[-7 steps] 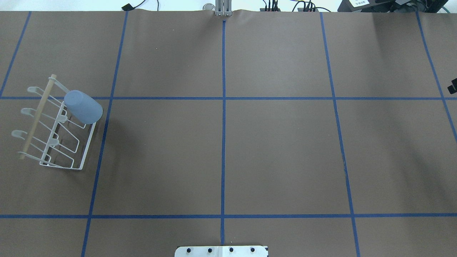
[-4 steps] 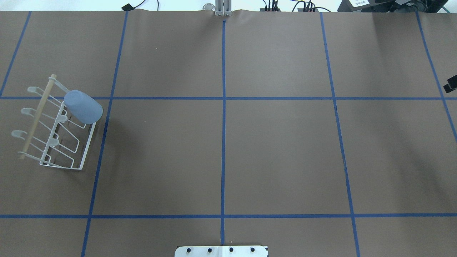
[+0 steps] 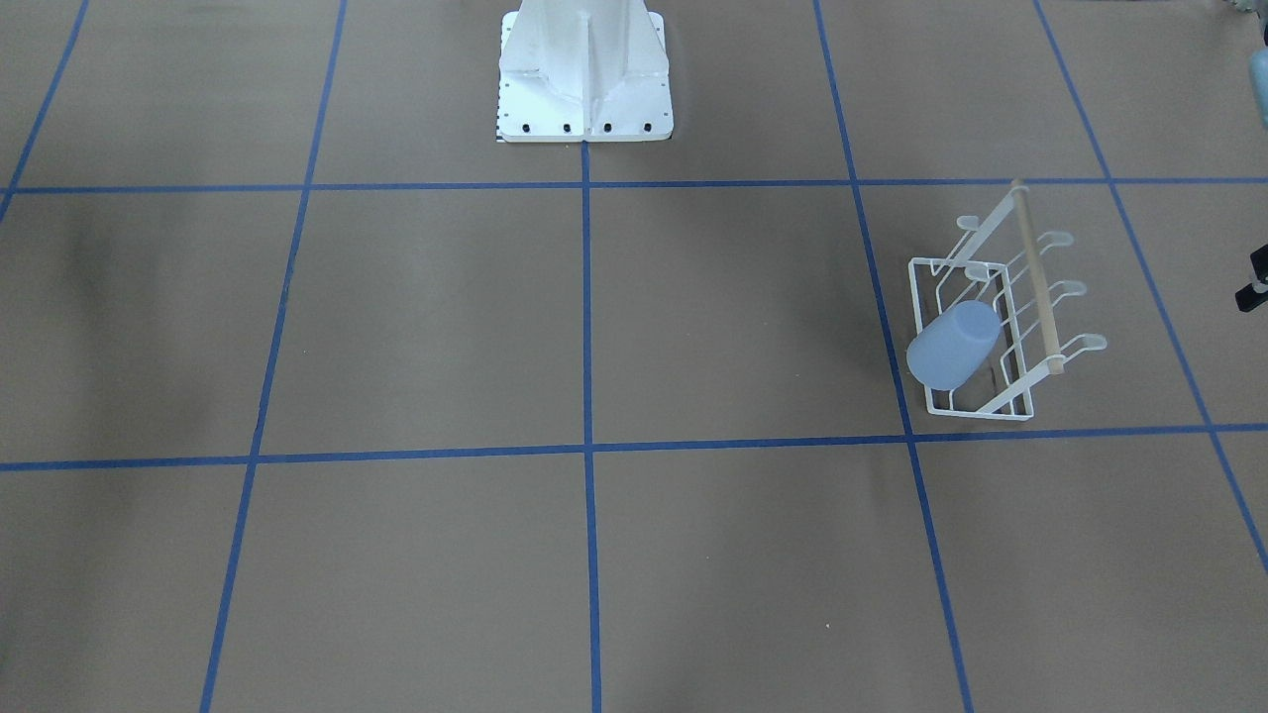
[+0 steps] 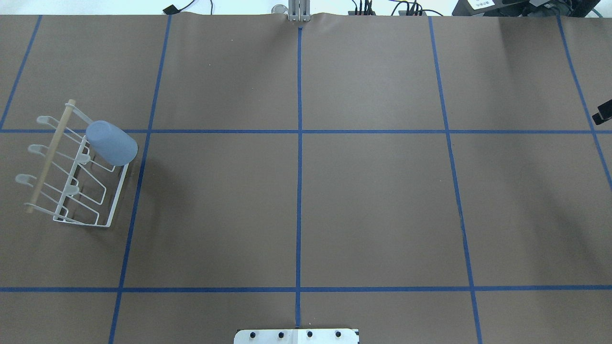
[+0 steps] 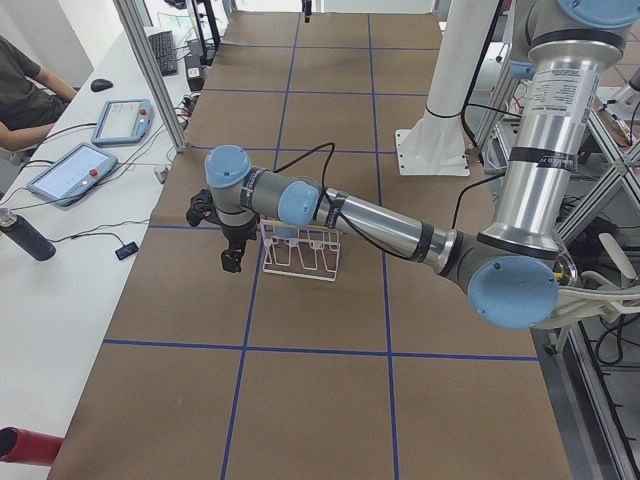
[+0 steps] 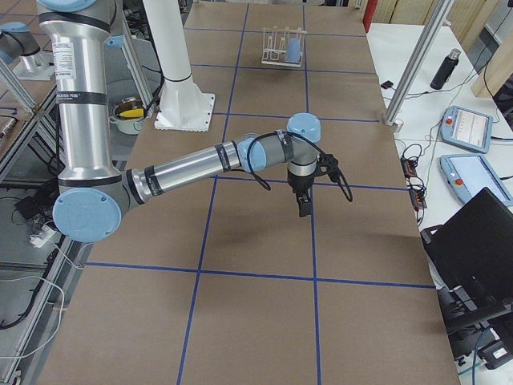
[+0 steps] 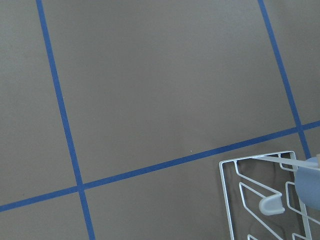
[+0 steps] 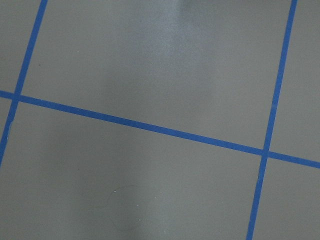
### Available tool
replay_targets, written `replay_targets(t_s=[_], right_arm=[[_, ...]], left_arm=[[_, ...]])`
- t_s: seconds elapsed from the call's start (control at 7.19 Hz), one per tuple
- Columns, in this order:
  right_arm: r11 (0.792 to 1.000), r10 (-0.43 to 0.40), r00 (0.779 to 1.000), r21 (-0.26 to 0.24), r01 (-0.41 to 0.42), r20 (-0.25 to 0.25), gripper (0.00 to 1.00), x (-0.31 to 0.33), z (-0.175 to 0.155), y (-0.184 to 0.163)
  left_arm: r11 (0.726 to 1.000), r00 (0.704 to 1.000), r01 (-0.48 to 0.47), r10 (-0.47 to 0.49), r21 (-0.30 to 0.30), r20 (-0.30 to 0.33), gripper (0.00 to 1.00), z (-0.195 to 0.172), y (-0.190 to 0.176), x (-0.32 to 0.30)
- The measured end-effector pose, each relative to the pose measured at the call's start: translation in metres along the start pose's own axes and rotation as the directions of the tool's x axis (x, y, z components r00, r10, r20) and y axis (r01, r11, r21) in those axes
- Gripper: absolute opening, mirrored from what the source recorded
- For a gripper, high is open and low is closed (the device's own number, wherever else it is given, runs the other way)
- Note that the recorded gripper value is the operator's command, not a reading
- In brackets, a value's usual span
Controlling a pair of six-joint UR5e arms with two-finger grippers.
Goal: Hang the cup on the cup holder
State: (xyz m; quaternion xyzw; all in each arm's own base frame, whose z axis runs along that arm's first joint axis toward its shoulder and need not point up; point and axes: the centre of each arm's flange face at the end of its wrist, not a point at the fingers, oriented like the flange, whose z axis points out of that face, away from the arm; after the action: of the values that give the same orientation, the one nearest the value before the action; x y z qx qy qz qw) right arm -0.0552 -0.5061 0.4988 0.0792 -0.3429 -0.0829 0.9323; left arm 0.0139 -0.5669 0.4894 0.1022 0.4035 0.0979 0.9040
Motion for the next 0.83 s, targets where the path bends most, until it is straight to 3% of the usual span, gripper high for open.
replay_targets(t_s=[0.83], right_arm=[[1.0,0.002,1.0,0.02,-0.002,0.026,1.0,-0.003,-0.012,-0.001]], left_arm=[[1.0,1.0,-0.008,0.008,0.01,-0.002,0.98,-0.004,-0.002,0.004]])
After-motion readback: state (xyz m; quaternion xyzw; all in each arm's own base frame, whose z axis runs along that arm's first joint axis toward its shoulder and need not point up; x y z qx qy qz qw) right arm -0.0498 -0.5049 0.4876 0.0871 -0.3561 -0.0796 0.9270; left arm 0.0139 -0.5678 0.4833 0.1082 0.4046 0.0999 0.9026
